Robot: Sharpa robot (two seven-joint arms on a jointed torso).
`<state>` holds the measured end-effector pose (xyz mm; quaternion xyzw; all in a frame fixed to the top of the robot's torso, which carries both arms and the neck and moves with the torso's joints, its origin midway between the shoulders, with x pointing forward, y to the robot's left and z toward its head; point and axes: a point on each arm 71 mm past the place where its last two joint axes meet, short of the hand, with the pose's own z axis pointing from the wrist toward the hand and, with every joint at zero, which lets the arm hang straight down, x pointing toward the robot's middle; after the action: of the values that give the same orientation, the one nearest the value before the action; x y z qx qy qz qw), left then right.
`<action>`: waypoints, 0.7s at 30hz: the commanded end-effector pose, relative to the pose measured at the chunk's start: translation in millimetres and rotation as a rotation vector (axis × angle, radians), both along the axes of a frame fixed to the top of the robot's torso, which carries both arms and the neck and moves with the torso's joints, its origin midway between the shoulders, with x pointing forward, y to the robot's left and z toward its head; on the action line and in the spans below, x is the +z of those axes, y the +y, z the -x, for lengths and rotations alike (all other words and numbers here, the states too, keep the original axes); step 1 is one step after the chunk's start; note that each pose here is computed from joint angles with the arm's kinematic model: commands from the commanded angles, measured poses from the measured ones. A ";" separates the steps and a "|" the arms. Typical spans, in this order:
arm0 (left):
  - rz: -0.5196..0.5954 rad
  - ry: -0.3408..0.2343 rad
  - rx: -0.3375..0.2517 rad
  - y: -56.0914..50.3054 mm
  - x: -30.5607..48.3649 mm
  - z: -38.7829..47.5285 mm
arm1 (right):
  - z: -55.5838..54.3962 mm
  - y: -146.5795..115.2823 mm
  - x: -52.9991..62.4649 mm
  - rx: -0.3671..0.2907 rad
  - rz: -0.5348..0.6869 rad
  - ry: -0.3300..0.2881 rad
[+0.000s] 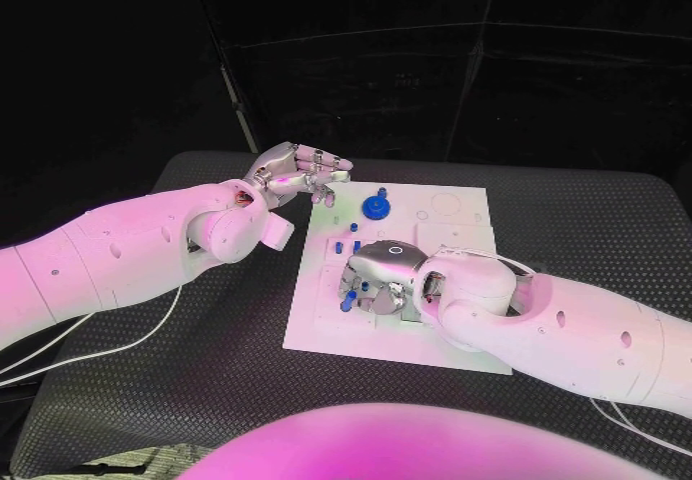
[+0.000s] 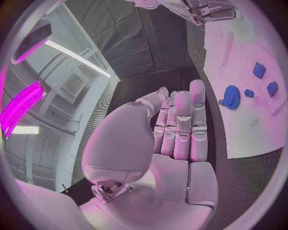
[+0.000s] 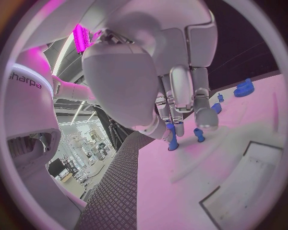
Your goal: Assemble the parts on the task board
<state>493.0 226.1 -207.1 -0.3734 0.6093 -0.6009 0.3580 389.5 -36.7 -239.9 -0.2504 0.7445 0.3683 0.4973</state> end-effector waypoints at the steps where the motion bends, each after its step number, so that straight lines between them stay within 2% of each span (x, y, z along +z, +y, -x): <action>1: 0.010 -0.003 -0.009 -0.9 1.7 0.1 | -0.1 -0.2 -1.8 0.007 0.040 -0.005; 8: 0.010 -0.003 -0.009 -0.7 1.7 0.2 | 0.3 2.1 -1.7 0.010 0.042 -0.020; 15: 0.009 -0.002 -0.008 0.0 1.6 0.2 | 7.6 5.3 -7.5 0.033 0.033 -0.026; 21: 0.008 0.001 -0.012 -0.1 1.4 0.2 | 9.3 6.4 -7.3 0.045 -0.006 -0.025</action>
<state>492.9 227.1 -207.1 -0.3735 0.6098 -0.6005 0.3578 380.9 -31.2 -249.4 -0.2708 0.7415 0.3657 0.4930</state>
